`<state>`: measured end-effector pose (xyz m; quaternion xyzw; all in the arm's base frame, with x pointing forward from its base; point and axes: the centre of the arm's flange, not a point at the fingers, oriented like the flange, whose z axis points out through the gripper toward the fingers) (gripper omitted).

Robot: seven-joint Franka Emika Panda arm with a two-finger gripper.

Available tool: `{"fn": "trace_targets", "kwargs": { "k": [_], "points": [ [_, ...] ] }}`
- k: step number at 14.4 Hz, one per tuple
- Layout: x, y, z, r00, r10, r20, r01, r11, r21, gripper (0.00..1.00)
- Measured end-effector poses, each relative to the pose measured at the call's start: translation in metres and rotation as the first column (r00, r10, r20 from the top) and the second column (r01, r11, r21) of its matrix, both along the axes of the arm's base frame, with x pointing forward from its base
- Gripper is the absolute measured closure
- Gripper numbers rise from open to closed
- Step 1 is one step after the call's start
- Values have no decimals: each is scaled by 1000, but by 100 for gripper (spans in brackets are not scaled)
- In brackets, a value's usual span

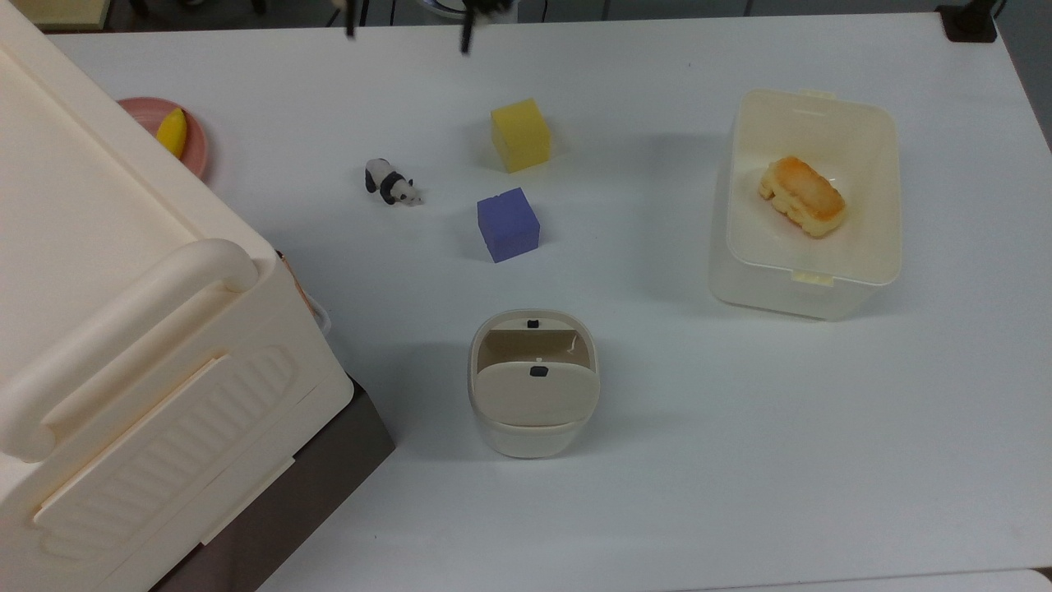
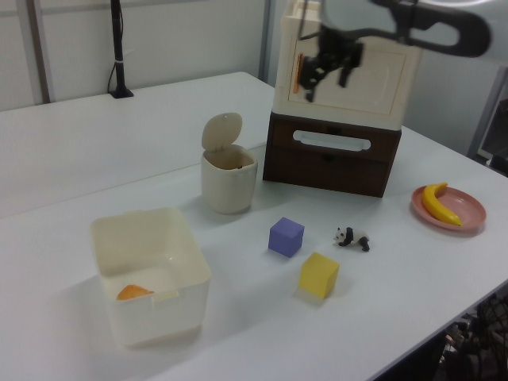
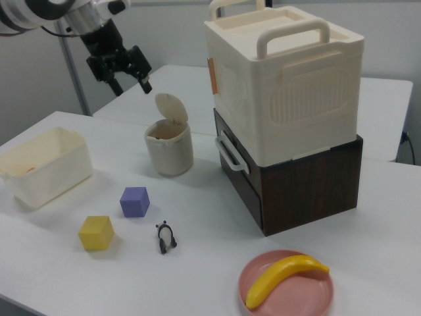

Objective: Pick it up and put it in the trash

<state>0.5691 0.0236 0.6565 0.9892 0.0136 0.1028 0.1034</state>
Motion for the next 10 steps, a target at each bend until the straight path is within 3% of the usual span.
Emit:
{"fn": "trace_targets", "kwargs": {
  "k": [3, 10],
  "points": [
    [-31, -16, -3, 998, -45, -53, 46, 999, 0, 0],
    [-36, -12, -23, 995, -40, -96, 41, 999, 6, 0]
  ]
}}
